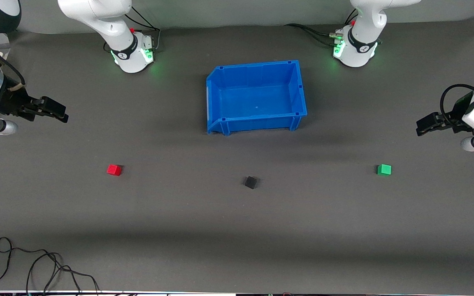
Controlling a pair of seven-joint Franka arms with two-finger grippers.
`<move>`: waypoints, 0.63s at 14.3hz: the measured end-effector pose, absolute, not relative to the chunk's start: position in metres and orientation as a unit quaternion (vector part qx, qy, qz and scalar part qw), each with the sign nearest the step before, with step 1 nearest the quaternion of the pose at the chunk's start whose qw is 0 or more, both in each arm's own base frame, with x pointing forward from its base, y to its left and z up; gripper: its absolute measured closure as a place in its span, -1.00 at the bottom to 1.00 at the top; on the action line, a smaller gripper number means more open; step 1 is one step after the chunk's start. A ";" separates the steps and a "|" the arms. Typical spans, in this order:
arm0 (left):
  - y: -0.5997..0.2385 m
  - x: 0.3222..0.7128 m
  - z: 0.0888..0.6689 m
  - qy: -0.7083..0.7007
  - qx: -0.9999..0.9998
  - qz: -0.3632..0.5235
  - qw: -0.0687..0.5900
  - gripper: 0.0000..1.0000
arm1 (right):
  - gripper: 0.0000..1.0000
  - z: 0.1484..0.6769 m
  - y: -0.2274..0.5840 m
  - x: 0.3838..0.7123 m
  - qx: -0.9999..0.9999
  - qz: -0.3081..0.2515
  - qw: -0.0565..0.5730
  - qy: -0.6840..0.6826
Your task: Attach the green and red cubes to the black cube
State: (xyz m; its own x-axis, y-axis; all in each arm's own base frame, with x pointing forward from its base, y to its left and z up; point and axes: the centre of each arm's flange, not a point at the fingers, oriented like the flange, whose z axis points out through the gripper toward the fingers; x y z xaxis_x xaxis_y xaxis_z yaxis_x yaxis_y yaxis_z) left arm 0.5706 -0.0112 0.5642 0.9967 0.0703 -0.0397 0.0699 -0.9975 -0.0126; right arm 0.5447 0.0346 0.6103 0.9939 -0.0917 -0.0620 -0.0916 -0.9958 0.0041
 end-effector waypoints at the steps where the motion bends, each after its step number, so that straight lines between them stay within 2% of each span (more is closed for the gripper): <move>1: -0.011 0.571 0.564 -0.035 -0.999 0.020 0.006 -1.00 | -1.00 0.610 0.035 0.545 0.998 -0.031 0.001 -0.045; 9: -0.010 0.571 0.566 -0.034 -0.999 0.015 0.005 -1.00 | -1.00 0.610 0.041 0.544 0.999 -0.031 0.001 -0.040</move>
